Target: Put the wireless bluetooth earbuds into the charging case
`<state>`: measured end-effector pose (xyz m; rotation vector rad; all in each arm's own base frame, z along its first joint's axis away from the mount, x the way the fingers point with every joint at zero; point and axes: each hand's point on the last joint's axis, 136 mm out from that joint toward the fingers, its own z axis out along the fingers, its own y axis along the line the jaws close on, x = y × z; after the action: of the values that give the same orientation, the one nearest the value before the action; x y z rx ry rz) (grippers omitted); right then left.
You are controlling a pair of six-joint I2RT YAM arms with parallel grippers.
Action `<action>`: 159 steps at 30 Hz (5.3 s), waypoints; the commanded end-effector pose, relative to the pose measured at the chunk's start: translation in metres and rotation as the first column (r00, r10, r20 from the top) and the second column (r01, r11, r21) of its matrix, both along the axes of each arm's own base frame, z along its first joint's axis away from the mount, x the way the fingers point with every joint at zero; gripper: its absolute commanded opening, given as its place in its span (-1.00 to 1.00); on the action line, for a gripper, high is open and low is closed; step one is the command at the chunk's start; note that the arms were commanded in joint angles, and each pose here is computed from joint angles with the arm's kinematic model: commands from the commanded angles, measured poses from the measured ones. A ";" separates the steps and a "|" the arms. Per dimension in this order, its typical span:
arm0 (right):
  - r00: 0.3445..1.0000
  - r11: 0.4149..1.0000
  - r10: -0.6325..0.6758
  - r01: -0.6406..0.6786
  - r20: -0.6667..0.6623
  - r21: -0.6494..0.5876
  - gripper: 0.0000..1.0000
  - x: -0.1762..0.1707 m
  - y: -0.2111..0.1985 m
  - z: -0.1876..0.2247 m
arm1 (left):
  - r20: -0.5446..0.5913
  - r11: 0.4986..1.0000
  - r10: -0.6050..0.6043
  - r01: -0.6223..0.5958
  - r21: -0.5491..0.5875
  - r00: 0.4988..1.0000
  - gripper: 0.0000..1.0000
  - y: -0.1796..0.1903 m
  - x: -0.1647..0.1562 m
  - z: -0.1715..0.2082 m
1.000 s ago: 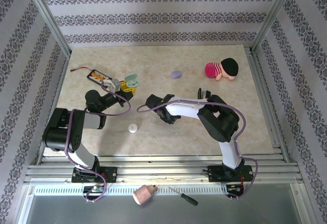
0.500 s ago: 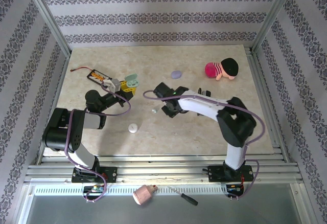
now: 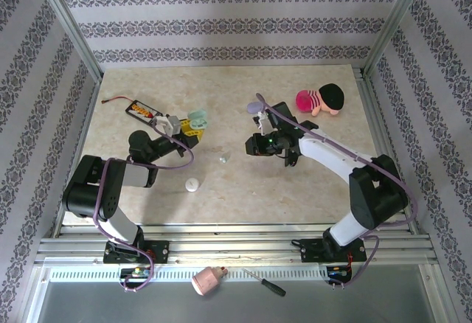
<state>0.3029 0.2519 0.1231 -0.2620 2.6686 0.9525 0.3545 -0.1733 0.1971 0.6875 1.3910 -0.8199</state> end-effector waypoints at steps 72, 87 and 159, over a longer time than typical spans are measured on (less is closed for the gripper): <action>0.855 0.925 0.297 -0.368 0.426 0.094 0.14 -0.012 0.076 0.131 | 0.088 0.972 -0.234 0.235 0.003 0.968 -0.33 -0.049 -0.035 0.022; 0.956 0.985 -0.066 0.018 0.285 0.169 0.15 0.026 0.019 0.067 | 0.083 1.000 -0.026 0.027 -0.013 0.996 -0.33 -0.006 0.002 0.021; 1.000 0.992 -0.018 0.020 0.017 -0.123 -0.11 0.032 0.091 -0.096 | 0.073 0.990 0.141 -0.139 -0.025 0.987 -0.37 0.049 0.018 0.022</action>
<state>0.3336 0.3308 0.0266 -0.2570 2.7056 0.7382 0.3755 -0.1289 0.2059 0.5852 1.3979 -0.7218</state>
